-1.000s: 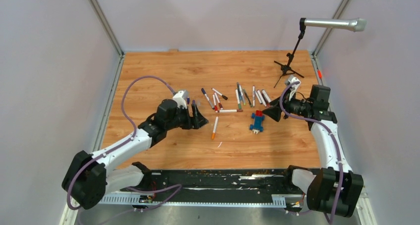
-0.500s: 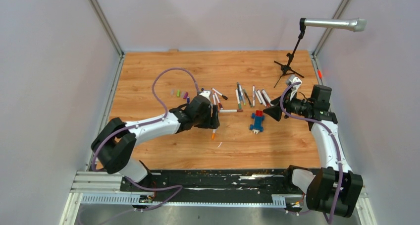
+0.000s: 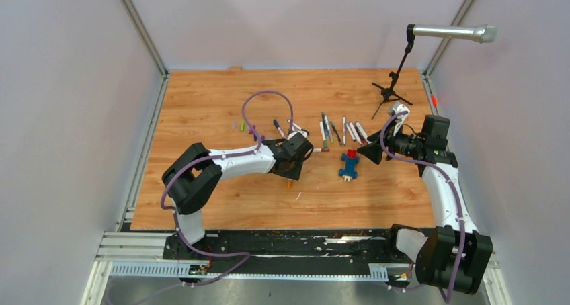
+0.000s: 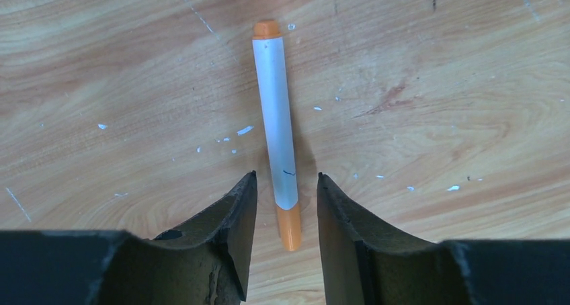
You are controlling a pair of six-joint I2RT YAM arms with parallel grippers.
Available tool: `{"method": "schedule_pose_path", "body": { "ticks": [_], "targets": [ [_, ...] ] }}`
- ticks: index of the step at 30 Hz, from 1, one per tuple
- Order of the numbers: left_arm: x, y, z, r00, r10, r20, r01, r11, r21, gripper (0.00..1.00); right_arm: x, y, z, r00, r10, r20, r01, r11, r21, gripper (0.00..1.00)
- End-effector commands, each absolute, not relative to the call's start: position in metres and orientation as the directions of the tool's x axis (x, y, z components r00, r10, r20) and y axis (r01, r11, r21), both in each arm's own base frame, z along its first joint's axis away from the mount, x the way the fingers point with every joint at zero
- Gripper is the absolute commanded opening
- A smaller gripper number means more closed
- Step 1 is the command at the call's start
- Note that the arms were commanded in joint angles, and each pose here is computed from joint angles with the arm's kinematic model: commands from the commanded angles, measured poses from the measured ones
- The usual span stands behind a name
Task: Open the pen caps
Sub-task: Pick up the pen from the center of the board.
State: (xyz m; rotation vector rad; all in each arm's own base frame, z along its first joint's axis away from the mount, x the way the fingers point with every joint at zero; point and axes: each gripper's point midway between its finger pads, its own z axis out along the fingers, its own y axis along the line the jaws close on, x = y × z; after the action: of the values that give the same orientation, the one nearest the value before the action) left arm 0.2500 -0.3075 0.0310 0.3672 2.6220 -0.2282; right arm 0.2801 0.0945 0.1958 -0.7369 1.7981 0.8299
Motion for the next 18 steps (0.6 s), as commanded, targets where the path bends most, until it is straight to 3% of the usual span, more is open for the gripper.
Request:
{"method": "schedule_pose_path", "body": {
  "ticks": [1,5,14,18],
  "targets": [
    [0.254,-0.306,0.033,-0.838,0.257,-0.481,0.312,0.949,-0.037,0.42,0.284,0.094,0.201,-0.273,-0.127,-0.954,-0.808,0.569,0.156,0.66],
    [0.256,-0.309,0.028,-0.841,0.273,-0.468,0.322,0.947,-0.026,0.37,0.284,0.094,0.201,-0.273,-0.126,-0.954,-0.807,0.569,0.156,0.66],
    [0.260,-0.317,0.024,-0.841,0.289,-0.458,0.336,0.942,-0.023,0.36,0.284,0.094,0.201,-0.272,-0.126,-0.954,-0.809,0.567,0.155,0.66],
    [0.259,-0.316,0.020,-0.844,0.299,-0.445,0.341,0.940,-0.016,0.29,0.283,0.094,0.202,-0.268,-0.126,-0.955,-0.810,0.566,0.153,0.66]
  ]
}}
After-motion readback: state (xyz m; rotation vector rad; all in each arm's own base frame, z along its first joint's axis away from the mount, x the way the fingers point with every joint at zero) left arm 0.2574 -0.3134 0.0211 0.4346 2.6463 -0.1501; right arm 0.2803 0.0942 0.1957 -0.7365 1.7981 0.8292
